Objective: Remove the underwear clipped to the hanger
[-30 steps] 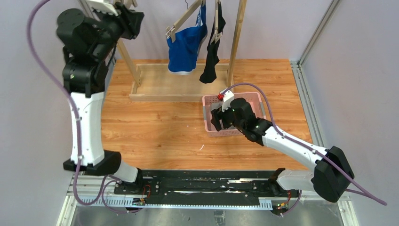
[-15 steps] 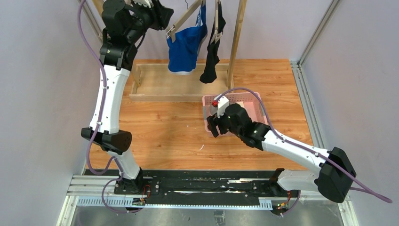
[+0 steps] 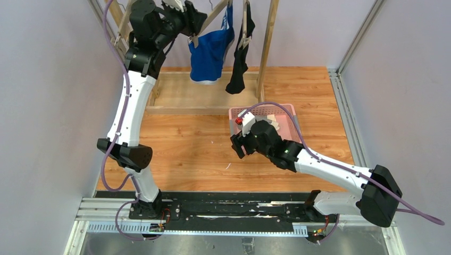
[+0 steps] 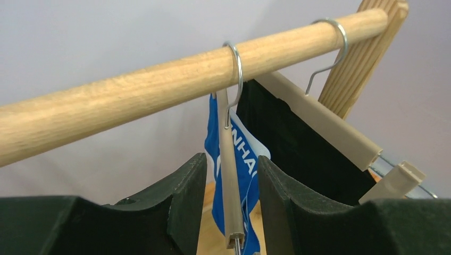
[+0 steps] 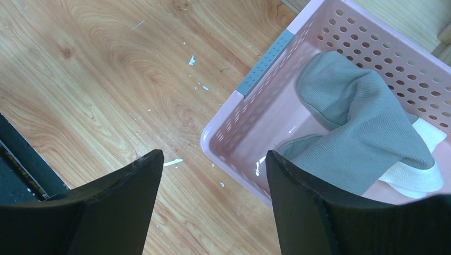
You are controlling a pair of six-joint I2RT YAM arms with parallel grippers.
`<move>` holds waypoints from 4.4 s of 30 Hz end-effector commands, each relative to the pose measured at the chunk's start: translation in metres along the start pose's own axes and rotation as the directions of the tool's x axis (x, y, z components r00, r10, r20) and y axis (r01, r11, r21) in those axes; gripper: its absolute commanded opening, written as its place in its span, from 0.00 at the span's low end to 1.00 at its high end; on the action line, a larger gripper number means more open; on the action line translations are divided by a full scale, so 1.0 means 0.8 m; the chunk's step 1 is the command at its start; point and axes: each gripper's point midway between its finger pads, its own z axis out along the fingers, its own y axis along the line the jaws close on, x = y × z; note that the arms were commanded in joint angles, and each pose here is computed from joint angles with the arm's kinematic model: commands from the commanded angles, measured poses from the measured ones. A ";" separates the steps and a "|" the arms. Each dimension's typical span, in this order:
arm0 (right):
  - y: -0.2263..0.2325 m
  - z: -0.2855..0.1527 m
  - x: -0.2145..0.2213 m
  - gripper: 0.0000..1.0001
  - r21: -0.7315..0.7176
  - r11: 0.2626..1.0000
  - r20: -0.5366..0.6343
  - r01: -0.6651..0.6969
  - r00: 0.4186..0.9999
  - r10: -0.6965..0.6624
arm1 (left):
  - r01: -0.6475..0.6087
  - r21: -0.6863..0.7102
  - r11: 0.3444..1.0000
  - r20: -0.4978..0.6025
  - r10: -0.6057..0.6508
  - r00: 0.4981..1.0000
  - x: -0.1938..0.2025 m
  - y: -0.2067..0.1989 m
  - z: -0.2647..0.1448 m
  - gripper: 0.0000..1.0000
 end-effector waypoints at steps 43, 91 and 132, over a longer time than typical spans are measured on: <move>0.014 0.000 0.002 0.73 -0.020 1.000 0.046 0.014 0.999 -0.013 | -0.079 -0.069 0.994 -0.058 0.075 0.995 0.054 0.013 0.029 0.00; -0.042 -0.013 -0.064 0.86 0.095 0.995 0.132 0.022 0.991 -0.034 | -0.265 -0.306 0.914 -0.414 0.123 0.902 0.194 0.029 -0.273 0.00; 0.011 -0.068 -0.201 0.88 -0.675 0.704 0.371 0.220 0.926 0.066 | 0.073 0.414 0.907 -0.514 0.166 0.842 0.237 -0.158 -0.384 0.00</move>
